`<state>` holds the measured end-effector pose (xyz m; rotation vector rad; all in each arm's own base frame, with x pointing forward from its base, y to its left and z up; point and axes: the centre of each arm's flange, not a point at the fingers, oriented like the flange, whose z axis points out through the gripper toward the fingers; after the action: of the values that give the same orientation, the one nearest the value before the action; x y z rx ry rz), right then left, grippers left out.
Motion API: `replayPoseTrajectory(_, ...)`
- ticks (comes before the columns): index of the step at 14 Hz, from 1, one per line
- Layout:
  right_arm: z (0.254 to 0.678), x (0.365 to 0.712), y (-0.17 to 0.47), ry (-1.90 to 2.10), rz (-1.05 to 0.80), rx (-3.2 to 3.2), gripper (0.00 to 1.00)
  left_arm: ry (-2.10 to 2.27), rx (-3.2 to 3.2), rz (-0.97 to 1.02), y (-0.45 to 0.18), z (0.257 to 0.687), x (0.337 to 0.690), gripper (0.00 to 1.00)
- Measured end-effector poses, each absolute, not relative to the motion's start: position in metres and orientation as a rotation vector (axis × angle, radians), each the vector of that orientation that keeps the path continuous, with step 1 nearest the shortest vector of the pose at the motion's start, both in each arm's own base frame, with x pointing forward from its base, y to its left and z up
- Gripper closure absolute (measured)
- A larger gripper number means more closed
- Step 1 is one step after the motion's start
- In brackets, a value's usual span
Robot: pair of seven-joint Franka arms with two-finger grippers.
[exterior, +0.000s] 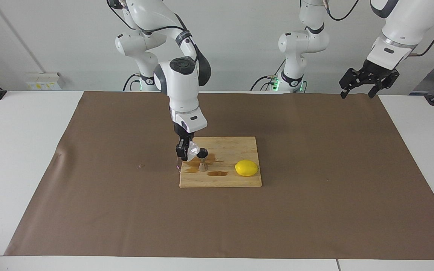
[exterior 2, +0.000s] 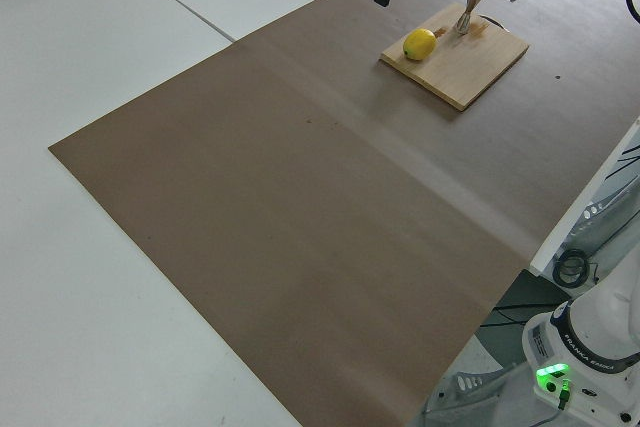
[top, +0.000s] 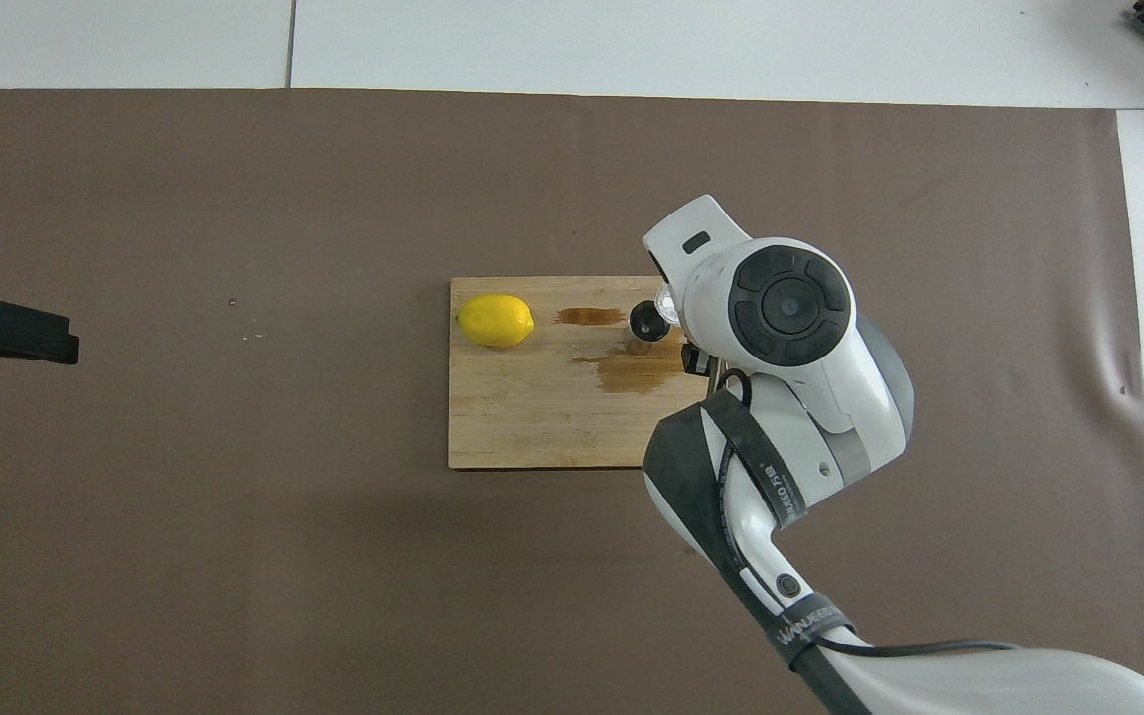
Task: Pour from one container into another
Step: 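Tilt the white cup with the right gripper to pour into the dark cup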
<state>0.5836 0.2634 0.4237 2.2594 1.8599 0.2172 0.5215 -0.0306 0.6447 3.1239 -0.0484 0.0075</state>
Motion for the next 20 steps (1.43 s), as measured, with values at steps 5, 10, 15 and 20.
replayPoseTrajectory(5,0.425,0.583,0.268,1.838,0.194,2.148,0.5,-0.048,3.124,0.007,-0.031,0.645,0.521,0.0)
replayPoseTrajectory(10,0.426,0.578,0.278,1.854,0.189,2.09,0.5,-0.048,3.124,0.007,-0.031,0.645,0.521,0.0)
replayPoseTrajectory(15,0.424,0.576,0.284,1.864,0.171,2.021,0.5,-0.048,3.124,0.007,-0.031,0.645,0.521,0.0)
replayPoseTrajectory(20,0.421,0.57,0.294,1.883,0.138,1.944,0.5,-0.048,3.124,0.007,-0.031,0.645,0.521,0.0)
